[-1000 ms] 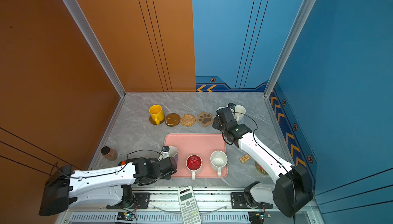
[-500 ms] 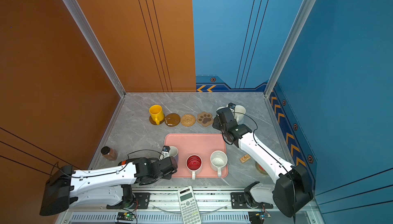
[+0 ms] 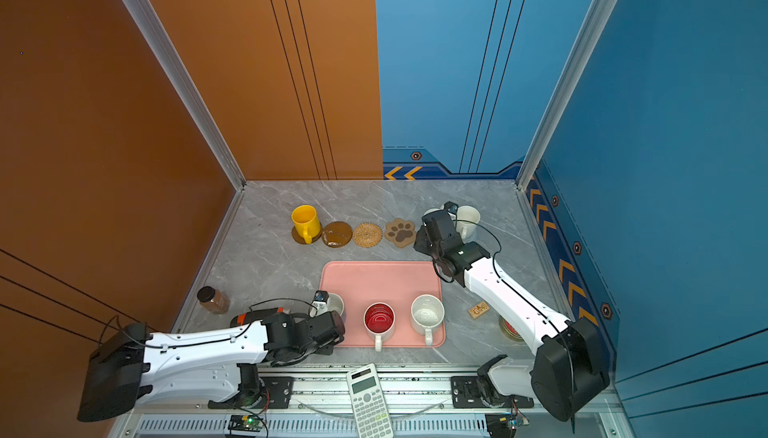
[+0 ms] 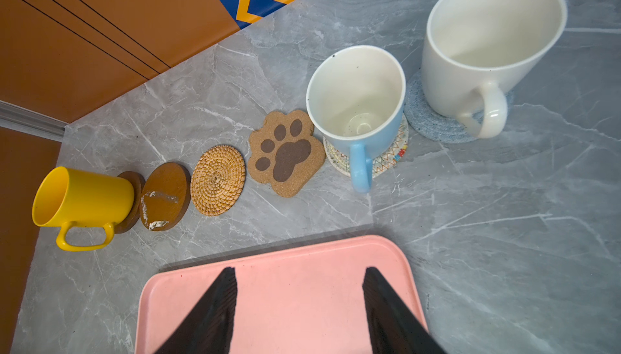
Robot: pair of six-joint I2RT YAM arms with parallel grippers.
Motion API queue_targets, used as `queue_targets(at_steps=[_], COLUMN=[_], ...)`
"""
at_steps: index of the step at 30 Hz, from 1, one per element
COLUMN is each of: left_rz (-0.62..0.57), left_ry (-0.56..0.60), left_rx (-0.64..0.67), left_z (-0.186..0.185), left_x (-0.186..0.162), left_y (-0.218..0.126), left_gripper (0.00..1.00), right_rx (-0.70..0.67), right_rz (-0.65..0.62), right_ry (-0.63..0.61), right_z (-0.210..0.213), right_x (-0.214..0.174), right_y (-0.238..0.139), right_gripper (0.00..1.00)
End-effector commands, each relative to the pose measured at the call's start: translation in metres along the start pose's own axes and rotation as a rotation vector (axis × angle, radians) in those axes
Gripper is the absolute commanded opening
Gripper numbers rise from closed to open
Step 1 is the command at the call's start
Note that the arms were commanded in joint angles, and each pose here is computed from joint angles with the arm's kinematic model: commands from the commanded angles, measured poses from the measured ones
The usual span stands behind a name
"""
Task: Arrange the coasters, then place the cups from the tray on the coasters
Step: 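Lift the purple-handled mug with the left gripper toward the coaster row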
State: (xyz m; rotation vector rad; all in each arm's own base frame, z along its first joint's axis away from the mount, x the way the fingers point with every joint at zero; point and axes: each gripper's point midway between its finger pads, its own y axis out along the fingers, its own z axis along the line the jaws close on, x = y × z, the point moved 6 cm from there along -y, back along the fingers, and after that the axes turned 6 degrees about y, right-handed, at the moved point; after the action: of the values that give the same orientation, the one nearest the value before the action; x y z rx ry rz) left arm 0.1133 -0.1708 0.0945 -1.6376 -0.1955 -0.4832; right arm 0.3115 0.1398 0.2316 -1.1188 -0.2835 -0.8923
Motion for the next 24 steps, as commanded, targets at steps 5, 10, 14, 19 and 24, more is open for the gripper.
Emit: queue_targets(at_steps=[5, 10, 14, 19, 24], left_rz=[-0.002, -0.041, -0.054, -0.065, -0.044], left_ry=[-0.008, -0.018, -0.027, -0.022, -0.004], left_rx=[-0.013, -0.032, -0.036, -0.029, -0.009], left_z=[-0.001, 0.001, 0.004, 0.006, 0.006], left_x=[-0.002, 0.002, 0.001, 0.002, 0.001], left_y=[-0.001, -0.007, -0.01, -0.011, -0.007], left_gripper=[0.33, 0.44, 0.46, 0.44, 0.38], right_rx=[0.028, 0.027, 0.027, 0.025, 0.028], right_rz=[-0.012, -0.014, -0.014, -0.008, -0.007], right_ry=[0.002, 0.0, 0.0, -0.001, -0.002], right_z=[0.01, 0.01, 0.01, 0.01, 0.011], right_x=[0.006, 0.006, 0.006, 0.005, 0.005], right_y=[-0.003, -0.003, -0.003, -0.001, -0.001], right_gripper=[0.59, 0.59, 0.59, 0.59, 0.59])
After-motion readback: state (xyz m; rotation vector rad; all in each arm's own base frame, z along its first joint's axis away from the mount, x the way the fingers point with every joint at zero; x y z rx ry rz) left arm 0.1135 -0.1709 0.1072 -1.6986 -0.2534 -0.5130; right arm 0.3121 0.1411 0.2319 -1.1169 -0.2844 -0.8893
